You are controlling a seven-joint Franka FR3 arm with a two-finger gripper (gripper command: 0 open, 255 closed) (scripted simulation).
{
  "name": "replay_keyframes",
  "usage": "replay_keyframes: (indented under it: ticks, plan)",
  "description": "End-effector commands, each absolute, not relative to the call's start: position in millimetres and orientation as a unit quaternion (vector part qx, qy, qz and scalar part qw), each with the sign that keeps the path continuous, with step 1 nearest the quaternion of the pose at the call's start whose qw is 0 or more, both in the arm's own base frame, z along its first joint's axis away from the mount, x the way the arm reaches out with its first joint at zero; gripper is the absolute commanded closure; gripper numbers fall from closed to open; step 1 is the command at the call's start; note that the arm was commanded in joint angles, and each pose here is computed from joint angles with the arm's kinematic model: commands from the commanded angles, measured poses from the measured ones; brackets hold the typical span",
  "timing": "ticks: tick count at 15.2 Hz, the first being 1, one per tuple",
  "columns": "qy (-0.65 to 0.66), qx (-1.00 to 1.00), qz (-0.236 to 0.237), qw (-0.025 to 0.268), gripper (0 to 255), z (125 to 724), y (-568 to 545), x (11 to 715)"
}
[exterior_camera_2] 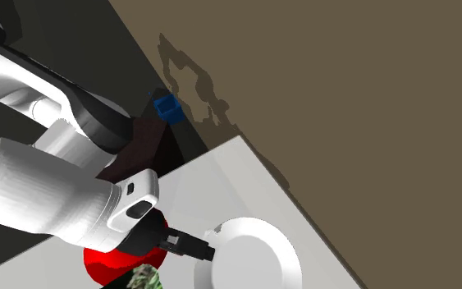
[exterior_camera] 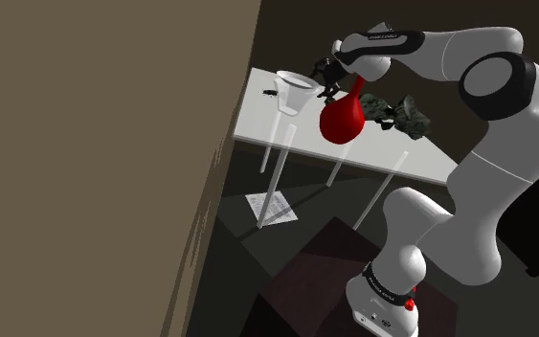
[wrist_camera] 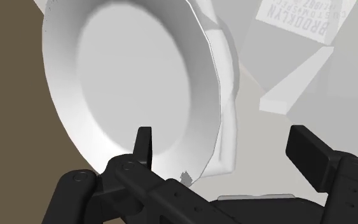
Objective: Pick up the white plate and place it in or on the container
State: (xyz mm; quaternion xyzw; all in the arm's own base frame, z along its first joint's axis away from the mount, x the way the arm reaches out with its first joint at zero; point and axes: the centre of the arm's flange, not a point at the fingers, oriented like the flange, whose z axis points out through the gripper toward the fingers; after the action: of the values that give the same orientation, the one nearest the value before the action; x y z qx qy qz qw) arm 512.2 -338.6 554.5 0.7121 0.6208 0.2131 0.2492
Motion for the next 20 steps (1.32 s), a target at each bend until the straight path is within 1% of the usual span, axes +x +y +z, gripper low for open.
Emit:
replay_keyframes:
  ticks: [1,3,4,13,20]
  plan:
    - [0.622,0.713,0.212,0.244,0,552.0,-339.1,511.7]
    - [0.622,0.713,0.212,0.244,0,552.0,-339.1,511.7]
    - [0.622,0.713,0.212,0.244,255,551.7,-339.0,511.7]
    - [0.622,0.713,0.212,0.244,255,552.0,-339.1,511.7]
    - [0.622,0.713,0.212,0.244,255,589.0,-339.1,511.7]
